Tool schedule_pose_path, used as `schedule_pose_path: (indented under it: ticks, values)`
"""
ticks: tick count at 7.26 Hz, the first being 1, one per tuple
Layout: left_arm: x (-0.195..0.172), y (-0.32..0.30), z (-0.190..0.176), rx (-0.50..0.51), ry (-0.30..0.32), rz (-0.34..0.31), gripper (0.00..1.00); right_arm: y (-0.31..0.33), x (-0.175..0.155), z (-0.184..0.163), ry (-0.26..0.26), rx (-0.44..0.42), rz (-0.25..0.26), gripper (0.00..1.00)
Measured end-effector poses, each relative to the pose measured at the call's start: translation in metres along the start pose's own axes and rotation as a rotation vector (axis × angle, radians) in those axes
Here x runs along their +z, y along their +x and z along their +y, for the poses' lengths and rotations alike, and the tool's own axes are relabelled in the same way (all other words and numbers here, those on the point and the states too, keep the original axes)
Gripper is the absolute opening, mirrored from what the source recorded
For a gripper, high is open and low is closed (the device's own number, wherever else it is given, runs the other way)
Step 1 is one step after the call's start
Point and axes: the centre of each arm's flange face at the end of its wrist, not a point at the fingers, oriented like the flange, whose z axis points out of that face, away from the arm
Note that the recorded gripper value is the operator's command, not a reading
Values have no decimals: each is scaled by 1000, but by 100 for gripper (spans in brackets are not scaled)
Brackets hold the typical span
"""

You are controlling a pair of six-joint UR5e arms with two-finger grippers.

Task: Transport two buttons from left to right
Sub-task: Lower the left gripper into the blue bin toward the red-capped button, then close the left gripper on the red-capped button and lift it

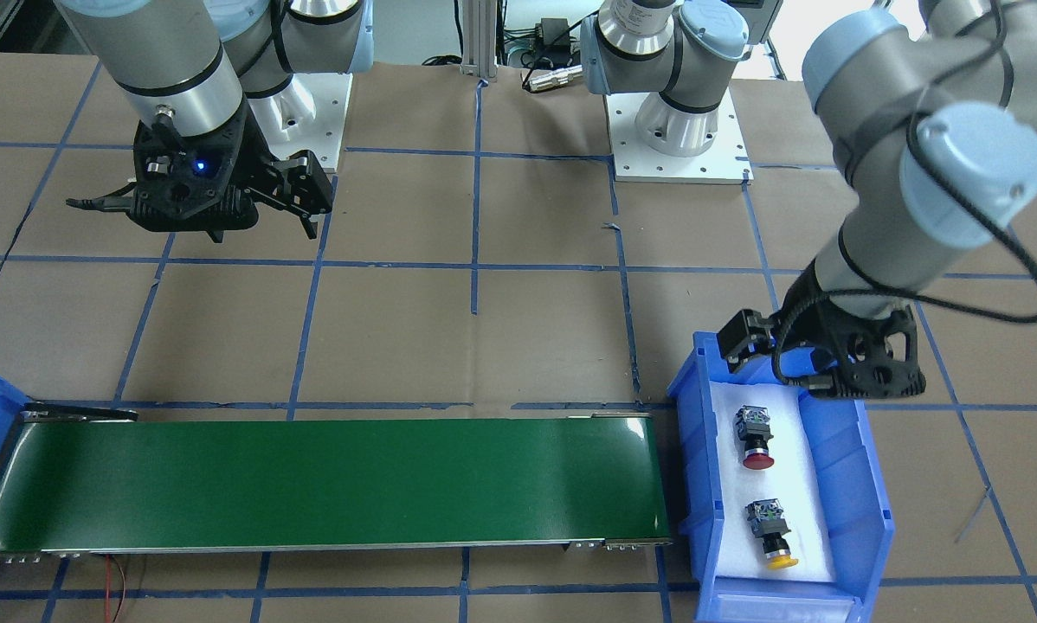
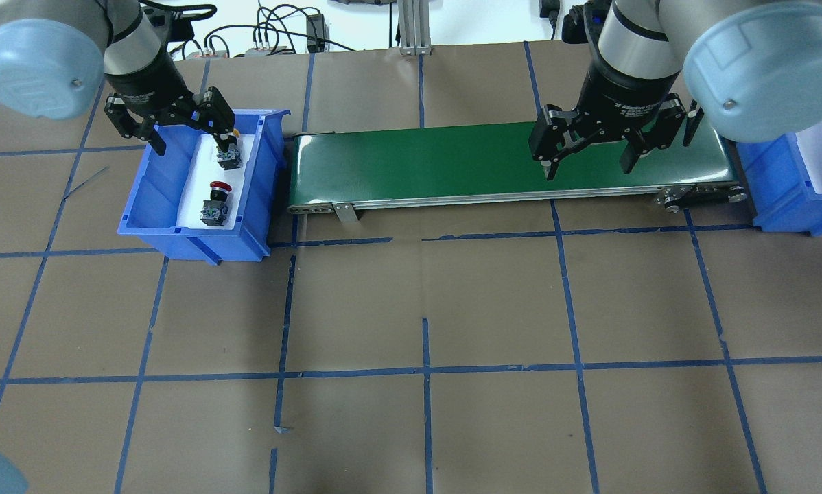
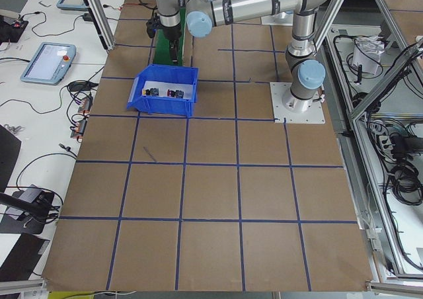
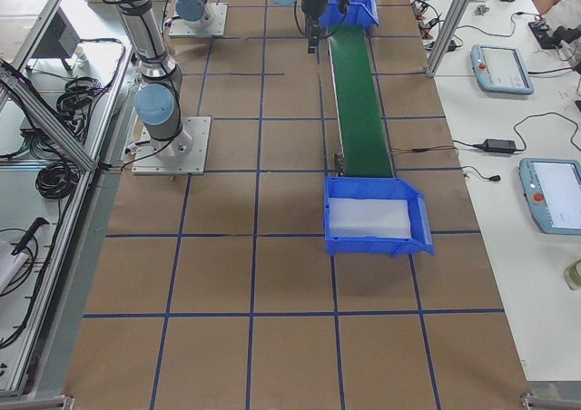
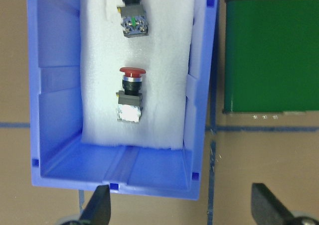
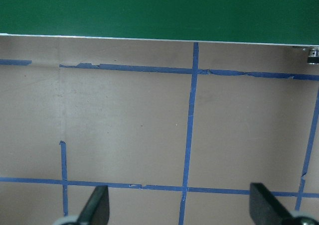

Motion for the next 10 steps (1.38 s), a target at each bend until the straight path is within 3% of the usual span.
schedule_pose_path:
  ticks: [3, 6, 7, 8, 9, 10]
  values:
    - [73, -41, -40, -11, -8, 1, 100, 0, 0, 0, 0, 0, 1, 100]
    - [142, -42, -45, -15, -124, 15, 99, 0, 1, -1, 0, 1, 1, 100]
    - [160, -42, -42, -6, -165, 18, 84, 0, 1, -1, 0, 1, 2, 100]
    - [170, -41, -38, -2, -189, 19, 31, 0, 1, -1, 1, 1, 2, 100]
    - [173, -38, -38, 0, -196, 18, 13, 0, 1, -1, 0, 1, 2, 100]
    - [171, -36, -38, 0, -194, 17, 7, 0, 1, -1, 0, 1, 2, 100]
